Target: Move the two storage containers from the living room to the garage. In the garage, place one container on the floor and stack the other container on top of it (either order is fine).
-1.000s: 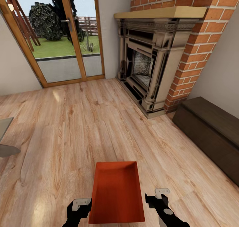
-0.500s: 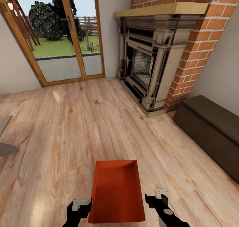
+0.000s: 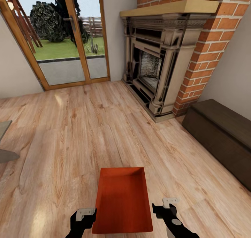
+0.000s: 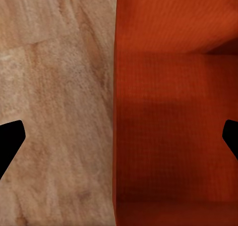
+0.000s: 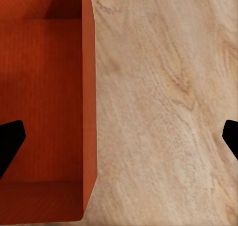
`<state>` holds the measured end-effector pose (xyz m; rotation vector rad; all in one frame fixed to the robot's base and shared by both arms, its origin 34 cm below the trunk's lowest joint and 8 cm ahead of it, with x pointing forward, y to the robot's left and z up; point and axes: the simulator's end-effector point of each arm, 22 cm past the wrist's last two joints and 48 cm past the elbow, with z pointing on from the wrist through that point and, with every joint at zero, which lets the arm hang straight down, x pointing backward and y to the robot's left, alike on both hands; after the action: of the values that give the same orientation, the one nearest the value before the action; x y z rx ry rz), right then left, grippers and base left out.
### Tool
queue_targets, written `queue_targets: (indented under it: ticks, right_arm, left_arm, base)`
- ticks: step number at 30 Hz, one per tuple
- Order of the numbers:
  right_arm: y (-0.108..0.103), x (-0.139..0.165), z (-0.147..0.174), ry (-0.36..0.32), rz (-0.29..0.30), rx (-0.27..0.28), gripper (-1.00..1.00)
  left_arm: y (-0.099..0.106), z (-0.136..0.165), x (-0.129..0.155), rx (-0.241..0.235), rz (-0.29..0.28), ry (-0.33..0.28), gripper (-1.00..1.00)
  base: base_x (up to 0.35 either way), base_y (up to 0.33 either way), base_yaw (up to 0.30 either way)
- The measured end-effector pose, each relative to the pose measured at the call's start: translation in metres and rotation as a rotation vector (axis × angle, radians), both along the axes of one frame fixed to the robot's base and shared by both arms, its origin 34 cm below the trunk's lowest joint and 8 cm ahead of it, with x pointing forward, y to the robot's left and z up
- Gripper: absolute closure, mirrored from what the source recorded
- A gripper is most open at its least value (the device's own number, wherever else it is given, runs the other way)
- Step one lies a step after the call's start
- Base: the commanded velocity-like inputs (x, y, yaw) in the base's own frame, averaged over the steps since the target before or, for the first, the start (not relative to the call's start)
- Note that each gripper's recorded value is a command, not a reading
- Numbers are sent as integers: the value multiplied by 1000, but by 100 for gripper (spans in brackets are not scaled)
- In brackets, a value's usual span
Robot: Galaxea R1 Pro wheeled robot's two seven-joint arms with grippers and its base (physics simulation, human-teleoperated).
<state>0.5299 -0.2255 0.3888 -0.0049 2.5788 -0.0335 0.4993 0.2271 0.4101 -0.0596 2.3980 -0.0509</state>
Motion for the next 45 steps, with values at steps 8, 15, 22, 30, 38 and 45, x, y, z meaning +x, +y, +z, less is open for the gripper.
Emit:
queue_targets:
  ticks: [8, 15, 22, 30, 38, 45]
  right_arm:
    - [0, -2, -15, 0, 0, 0, -100]
    - [0, -3, -23, 0, 0, 0, -100]
    - [0, -4, -31, 0, 0, 0, -100]
    - [1, -5, -39, -1, 0, 1, -100]
    - [1, -6, -41, 0, 0, 1, -100]
    - [1, -8, -55, -1, 0, 1, -100]
  left_arm:
    - [0, -16, -2, 0, 0, 0, -100]
    - [0, -23, -3, 0, 0, 0, -100]
    - [0, -31, -4, 0, 0, -1, -100]
    - [0, -39, -5, 0, 1, -1, -100]
    - [0, -41, -6, 0, 0, -1, -100]
    - [0, -55, -8, 0, 0, -1, -100]
  base:
    - [0, 0, 0]
    - [0, 0, 0]
    - [0, 0, 0]
    - [0, 0, 0]
    - [0, 0, 0]
    - [0, 0, 0]
